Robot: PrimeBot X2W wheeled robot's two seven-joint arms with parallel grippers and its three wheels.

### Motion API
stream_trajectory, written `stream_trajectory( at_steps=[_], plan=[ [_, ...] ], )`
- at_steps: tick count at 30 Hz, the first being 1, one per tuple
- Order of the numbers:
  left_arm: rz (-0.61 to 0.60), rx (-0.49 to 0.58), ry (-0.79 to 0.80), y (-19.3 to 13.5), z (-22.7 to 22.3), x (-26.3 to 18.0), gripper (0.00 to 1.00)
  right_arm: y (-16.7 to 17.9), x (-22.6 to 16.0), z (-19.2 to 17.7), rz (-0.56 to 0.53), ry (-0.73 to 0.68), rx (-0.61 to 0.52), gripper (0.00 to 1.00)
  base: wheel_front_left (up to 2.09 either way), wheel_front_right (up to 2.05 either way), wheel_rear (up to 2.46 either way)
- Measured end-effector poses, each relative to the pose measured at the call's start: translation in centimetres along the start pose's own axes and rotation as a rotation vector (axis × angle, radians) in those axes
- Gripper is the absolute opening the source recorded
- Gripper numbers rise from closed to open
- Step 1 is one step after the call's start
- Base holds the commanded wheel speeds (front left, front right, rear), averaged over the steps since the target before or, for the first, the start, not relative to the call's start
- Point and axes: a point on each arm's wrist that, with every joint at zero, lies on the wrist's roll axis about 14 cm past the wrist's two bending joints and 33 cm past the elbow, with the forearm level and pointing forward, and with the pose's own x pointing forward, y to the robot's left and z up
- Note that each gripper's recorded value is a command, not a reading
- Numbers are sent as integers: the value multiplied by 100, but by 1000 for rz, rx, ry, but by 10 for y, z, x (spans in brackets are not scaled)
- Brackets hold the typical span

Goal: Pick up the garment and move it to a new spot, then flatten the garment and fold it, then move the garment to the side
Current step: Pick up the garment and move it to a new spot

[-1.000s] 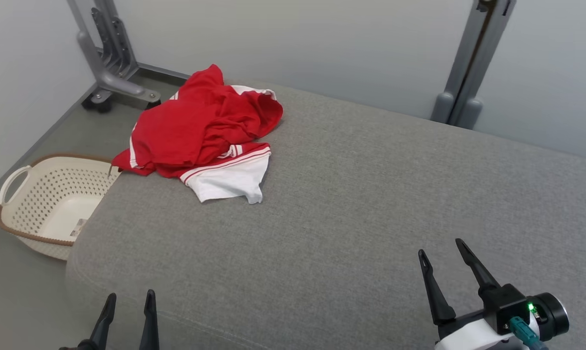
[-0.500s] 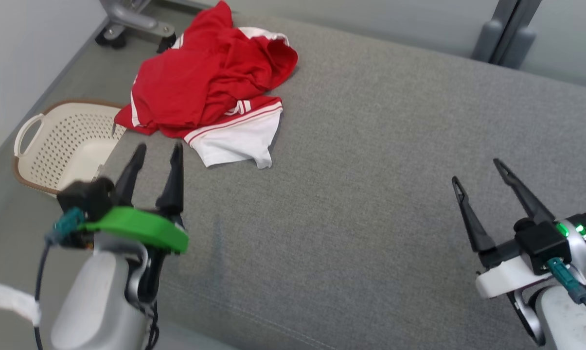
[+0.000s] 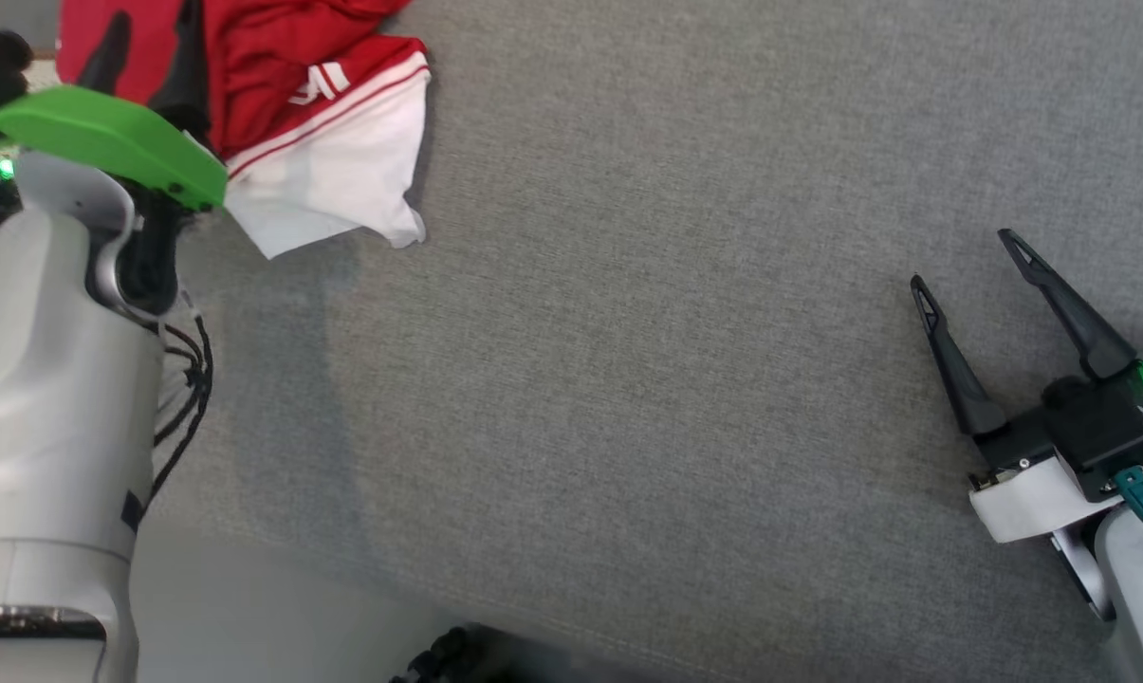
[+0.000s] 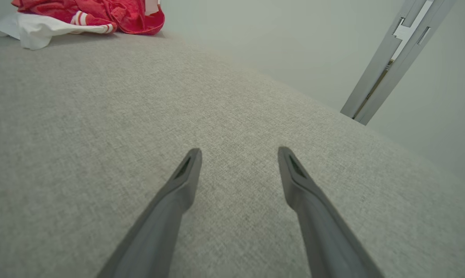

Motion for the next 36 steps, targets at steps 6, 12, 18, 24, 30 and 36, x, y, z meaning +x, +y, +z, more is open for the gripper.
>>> stream_trajectory(
  at_steps=[6,12,18,24,30,36],
  plan=[
    [114,3,147,26,-40,38,100,-1,-3,-21,12,22,23,100,0,0,0],
    [171,-1,298,36,-85,50,35,-10,-18,-33,-11,63,27,100,0,0,0],
    [177,44,275,40,-78,55,0,-16,-31,-37,-50,96,37,100,0,0,0],
    [167,102,110,46,-13,55,0,-5,-33,-31,-63,95,71,100,0,0,0],
    [30,151,-31,8,49,49,0,14,-36,-17,-73,93,124,100,0,0,0],
    [-166,158,-116,-47,93,24,0,18,-36,20,-120,27,150,100,0,0,0]
  ],
)
